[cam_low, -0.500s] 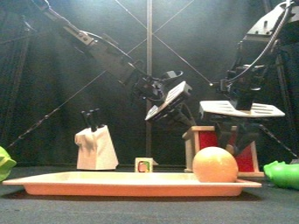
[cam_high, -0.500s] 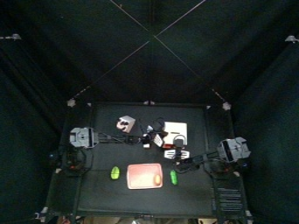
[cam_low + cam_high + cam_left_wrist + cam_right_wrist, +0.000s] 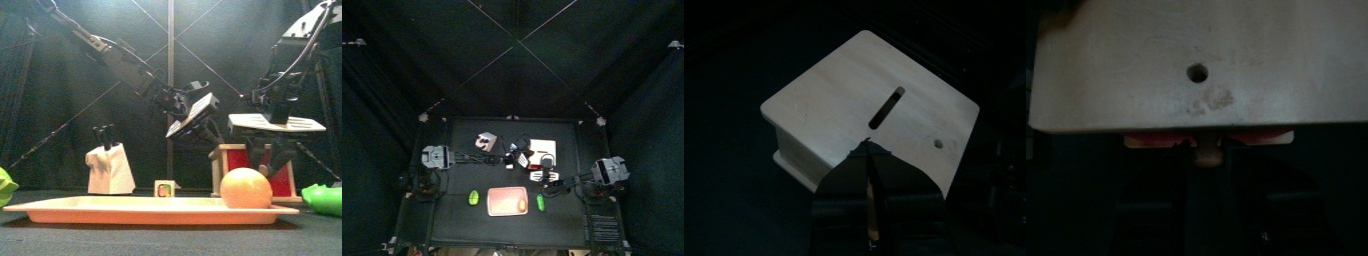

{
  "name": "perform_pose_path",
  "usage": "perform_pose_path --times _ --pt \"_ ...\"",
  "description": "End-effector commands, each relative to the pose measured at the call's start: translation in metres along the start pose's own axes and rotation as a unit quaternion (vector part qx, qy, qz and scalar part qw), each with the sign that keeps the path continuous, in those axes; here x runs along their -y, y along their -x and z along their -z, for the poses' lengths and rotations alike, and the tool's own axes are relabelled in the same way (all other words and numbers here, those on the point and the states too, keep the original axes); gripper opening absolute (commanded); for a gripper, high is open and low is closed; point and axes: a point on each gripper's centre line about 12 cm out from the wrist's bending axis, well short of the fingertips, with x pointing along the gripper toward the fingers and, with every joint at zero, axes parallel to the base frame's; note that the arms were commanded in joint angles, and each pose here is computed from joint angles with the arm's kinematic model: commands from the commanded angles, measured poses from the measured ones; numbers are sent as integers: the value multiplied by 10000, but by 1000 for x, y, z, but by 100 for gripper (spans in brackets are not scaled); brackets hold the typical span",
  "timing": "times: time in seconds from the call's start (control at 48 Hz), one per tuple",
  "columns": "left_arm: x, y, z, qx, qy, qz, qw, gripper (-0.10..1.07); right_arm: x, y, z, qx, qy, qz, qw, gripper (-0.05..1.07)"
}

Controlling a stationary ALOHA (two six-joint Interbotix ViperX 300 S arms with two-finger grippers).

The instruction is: Open drawer

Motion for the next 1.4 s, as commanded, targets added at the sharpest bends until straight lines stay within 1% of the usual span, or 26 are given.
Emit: perform_pose_path --times 0.0,0.208,0.438,0.729,0.938,1.375 --pt "-6 -1 -7 64 58 -46 10000 30 -7 12 -3 -203 -49 -234 9995 36" --pt "-6 0 -8 70 59 -43 9999 30 -8 14 3 -459 163 -238 9985 36" --pt "-7 0 -7 57 56 -49 10000 30 -7 21 12 -685 361 -259 9967 36" --pt "-7 0 -7 67 57 -61 9999 30 -7 36 22 -766 497 -450 9948 36" --pt "-7 1 -8 81 59 -55 9999 30 -2 39 30 -912 490 -382 9939 36" --pt "-7 1 -8 69 58 -52 9999 30 -4 53 35 -937 599 -626 9918 36"
